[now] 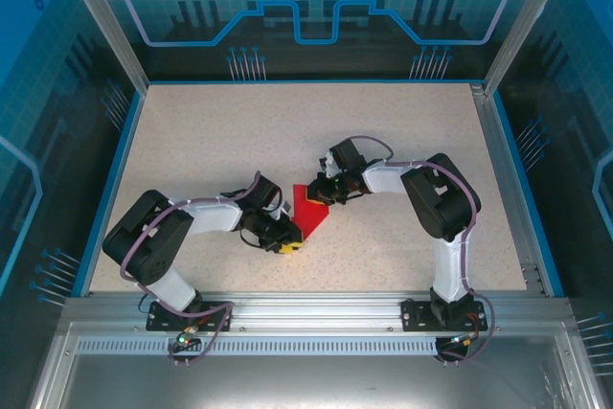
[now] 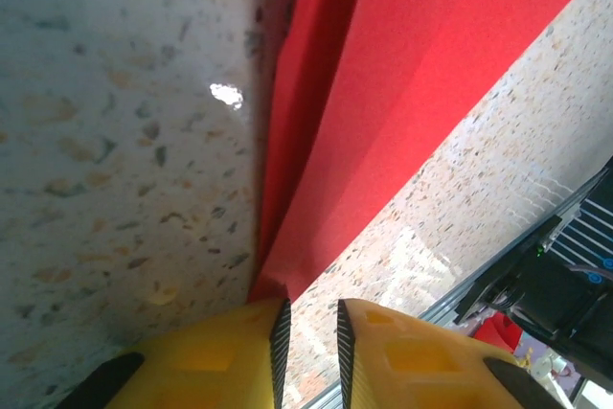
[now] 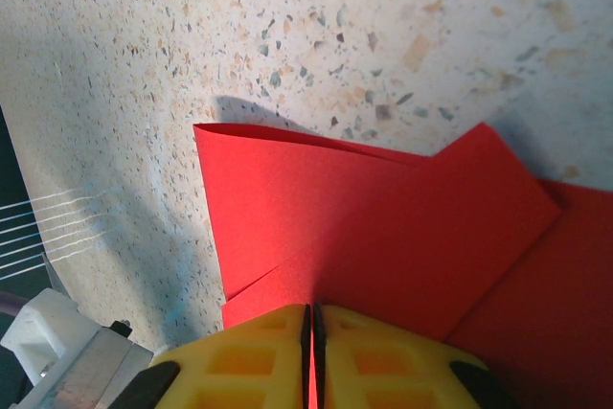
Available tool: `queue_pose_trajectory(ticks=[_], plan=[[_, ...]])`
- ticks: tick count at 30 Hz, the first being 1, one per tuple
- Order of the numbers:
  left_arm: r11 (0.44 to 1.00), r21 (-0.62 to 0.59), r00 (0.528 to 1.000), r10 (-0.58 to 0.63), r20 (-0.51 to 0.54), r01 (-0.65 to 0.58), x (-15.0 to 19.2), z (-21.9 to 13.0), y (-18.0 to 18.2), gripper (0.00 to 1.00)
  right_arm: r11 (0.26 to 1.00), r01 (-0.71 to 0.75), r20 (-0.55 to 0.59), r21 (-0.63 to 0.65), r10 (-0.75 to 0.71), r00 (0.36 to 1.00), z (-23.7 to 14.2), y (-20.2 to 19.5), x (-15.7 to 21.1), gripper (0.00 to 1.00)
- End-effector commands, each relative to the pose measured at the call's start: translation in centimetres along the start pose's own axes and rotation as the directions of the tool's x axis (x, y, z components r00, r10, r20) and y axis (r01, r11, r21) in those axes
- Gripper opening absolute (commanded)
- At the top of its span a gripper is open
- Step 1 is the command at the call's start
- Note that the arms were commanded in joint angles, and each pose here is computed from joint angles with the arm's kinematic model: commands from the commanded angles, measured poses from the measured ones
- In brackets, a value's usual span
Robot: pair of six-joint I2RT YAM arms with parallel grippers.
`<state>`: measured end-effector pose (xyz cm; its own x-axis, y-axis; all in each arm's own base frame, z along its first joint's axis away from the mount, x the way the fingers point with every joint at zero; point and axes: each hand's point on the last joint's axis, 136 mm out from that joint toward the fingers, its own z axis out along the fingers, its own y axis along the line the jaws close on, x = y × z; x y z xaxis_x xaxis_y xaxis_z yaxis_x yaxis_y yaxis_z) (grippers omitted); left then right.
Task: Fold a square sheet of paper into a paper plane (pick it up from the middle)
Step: Fourth fold the wing at the center of the table.
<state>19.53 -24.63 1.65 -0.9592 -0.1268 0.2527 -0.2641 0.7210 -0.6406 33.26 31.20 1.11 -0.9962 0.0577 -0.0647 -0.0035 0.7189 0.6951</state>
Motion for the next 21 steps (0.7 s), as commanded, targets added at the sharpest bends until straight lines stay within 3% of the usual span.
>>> queue_pose_trajectory(ticks=[1,5,11,16,21], plan=[[0.995,-0.083,0.992,-0.064,-0.106,0.055,3.2,0.3,3.2,0.25,0.969,-0.098,-0.061,0.228,0.115,0.992,1.7,-7.1,3.3,0.13],[0.997,-0.067,0.995,-0.041,-0.086,0.035,3.1,-0.2,2.6,0.24,0.970,-0.098,-0.062,0.221,0.115,0.991,1.8,-6.9,3.2,0.13],[0.998,-0.050,0.993,0.052,0.109,-0.046,0.1,-3.6,-1.1,0.23,0.980,-0.066,-0.061,0.189,0.078,0.995,1.4,-5.6,2.6,0.14],[0.995,-0.098,0.967,0.045,0.250,-0.021,-3.4,-5.7,-1.6,0.31,0.988,-0.026,-0.047,0.150,0.034,0.998,0.7,-3.4,1.2,0.16],[0.993,-0.116,0.963,0.059,0.261,-0.030,-5.6,-5.2,-2.6,0.38,0.994,0.003,-0.020,0.112,-0.001,1.000,-0.3,-0.9,-0.2,0.17]])
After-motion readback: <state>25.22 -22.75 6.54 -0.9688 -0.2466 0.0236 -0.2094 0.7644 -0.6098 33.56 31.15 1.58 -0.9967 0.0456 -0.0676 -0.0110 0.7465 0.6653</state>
